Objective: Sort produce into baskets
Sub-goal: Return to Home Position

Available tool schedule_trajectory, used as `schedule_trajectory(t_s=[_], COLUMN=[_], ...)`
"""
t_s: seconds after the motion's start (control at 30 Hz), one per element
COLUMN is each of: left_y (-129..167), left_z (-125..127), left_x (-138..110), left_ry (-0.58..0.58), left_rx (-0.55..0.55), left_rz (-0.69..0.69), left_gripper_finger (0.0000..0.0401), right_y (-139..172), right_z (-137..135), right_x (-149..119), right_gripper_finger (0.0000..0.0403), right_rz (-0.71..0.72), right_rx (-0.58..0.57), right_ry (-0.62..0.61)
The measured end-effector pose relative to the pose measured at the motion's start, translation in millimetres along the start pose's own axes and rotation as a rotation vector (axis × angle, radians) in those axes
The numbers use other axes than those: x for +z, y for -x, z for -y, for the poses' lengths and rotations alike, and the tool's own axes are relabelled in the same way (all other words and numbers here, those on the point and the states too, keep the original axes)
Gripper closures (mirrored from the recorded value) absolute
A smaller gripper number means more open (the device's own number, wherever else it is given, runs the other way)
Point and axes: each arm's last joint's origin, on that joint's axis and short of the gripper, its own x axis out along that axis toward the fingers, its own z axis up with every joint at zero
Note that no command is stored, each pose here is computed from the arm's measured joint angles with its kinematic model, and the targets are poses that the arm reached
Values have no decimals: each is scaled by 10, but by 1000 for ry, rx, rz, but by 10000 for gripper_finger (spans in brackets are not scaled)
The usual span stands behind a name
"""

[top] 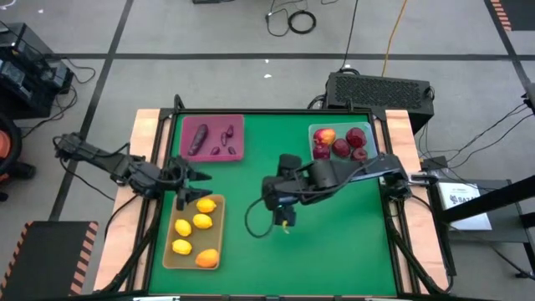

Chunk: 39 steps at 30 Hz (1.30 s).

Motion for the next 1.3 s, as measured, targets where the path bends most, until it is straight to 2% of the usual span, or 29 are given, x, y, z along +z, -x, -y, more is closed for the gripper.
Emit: schedule_trajectory(t_s=[0.13, 0.23, 0.3, 0.4, 0.5, 0.6, 0.7, 0.87, 0.9, 0.97, 1.1, 1.3], left_y=[29, 108, 166, 239, 239, 143, 35, -74, -87, -106, -127, -118], left_z=[26, 21, 9, -1, -10, -45, -135, -323, -353, -412, -563, -776], left_x=[-15, -10, -2, 10, -6, -114, -247, -386, -392, -372, -274, -155], left_ry=[-12, -34, -33, -41, -43, -42, -9, 60, 66, 74, 96, 99], left_rx=[-16, -11, 2, -4, -14, -35, -28, 32, 45, 73, 142, 140], left_rz=[3, 32, 62, 89, 118, 165, 221, 245, 245, 253, 295, 291], left_gripper_finger=[86, 86, 86, 92, 109, 128, 143, 164, 168, 175, 181, 182], right_y=[255, 532, 700, 830, 780, 583, 316, 118, 133, 162, 241, 299], right_z=[118, 303, 446, 613, 710, 712, 666, 648, 659, 696, 864, 1178], right_x=[-136, -348, -526, -822, -1143, -1394, -1581, -1601, -1565, -1529, -1603, -1903], right_gripper_finger=[85, 85, 85, 85, 85, 85, 86, 100, 104, 113, 165, 317], right_rz=[-15, 10, 72, 237, 420, 564, 629, 692, 711, 726, 723, 665], right_rx=[-33, -57, -49, 8, 90, 159, 192, 317, 356, 362, 279, 276], right_ry=[-23, -83, -159, -305, -419, -480, -502, -644, -609, -516, -413, -384])
